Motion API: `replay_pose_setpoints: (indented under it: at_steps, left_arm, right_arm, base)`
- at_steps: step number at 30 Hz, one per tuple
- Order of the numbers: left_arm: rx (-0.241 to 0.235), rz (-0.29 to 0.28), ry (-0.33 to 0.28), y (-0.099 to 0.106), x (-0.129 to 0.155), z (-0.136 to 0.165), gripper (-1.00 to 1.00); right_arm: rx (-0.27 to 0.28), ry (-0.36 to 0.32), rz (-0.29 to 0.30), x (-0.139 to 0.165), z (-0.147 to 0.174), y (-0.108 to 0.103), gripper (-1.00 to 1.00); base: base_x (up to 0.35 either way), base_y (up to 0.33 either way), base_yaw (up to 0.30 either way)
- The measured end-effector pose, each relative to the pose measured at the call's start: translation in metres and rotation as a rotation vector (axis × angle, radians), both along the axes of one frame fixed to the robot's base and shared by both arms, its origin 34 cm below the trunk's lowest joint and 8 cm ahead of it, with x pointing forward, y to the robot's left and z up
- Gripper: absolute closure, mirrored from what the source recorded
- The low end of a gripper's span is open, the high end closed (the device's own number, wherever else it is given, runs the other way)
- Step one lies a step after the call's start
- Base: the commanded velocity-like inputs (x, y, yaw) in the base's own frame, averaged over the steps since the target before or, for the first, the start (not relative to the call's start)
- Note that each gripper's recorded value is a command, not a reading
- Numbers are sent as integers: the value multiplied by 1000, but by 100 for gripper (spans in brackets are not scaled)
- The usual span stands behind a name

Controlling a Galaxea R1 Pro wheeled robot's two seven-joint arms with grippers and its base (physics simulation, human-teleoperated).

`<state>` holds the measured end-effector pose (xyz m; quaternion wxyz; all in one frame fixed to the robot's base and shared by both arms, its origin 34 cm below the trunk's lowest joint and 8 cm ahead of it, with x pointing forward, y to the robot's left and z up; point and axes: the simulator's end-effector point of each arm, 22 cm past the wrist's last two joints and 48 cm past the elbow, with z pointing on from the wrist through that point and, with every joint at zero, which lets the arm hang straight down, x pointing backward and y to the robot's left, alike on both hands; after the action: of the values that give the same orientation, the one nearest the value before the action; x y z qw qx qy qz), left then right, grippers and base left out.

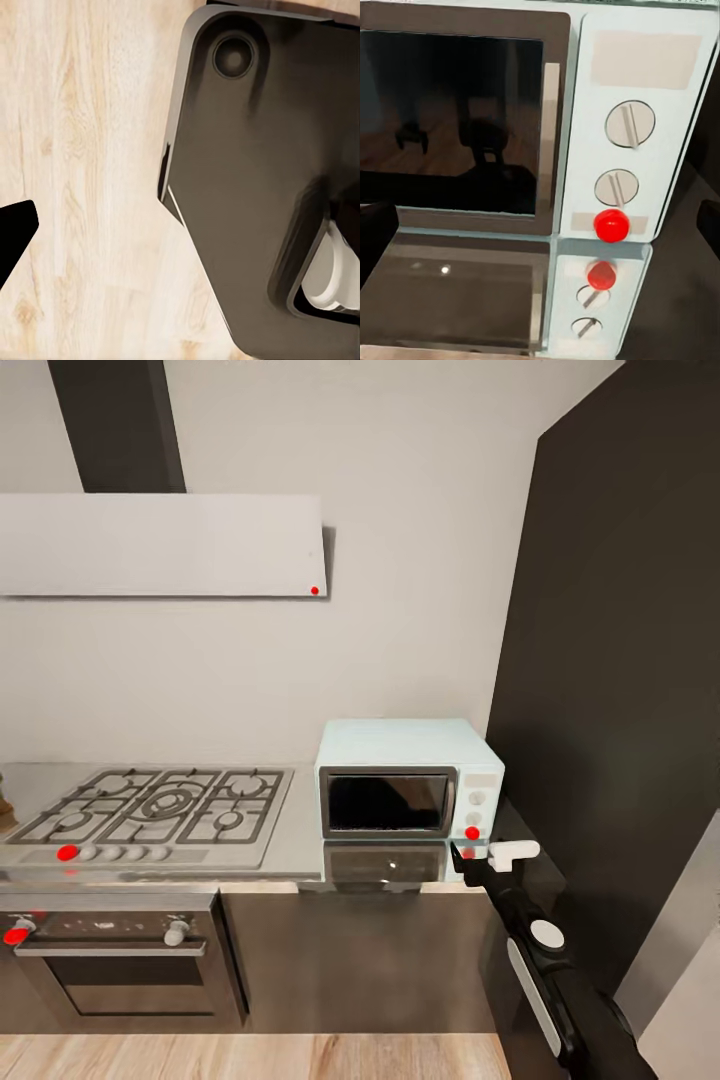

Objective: In the kitchen, take the popcorn bag from the countertop, put it into the microwave, and heat it until the popcorn is cooked so the cooked popcorn ends up inside the bag.

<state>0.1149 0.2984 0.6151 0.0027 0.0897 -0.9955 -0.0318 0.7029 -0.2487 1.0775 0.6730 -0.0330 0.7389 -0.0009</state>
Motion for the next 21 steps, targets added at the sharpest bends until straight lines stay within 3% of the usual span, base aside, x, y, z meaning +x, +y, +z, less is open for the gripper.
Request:
replay_pose_setpoints:
  at_steps: [17,21]
  left_arm:
    - [-4,-3,0,-2,-2,2,-100]
    - [-4,-4,-1,-2,-2,2,-100]
  right_arm:
    - [1,-57,4,-1,15,1,-100]
    - [1,-58,4,-1,16,1,-100]
  base:
    - [1,0,0]
    - [168,91,0]
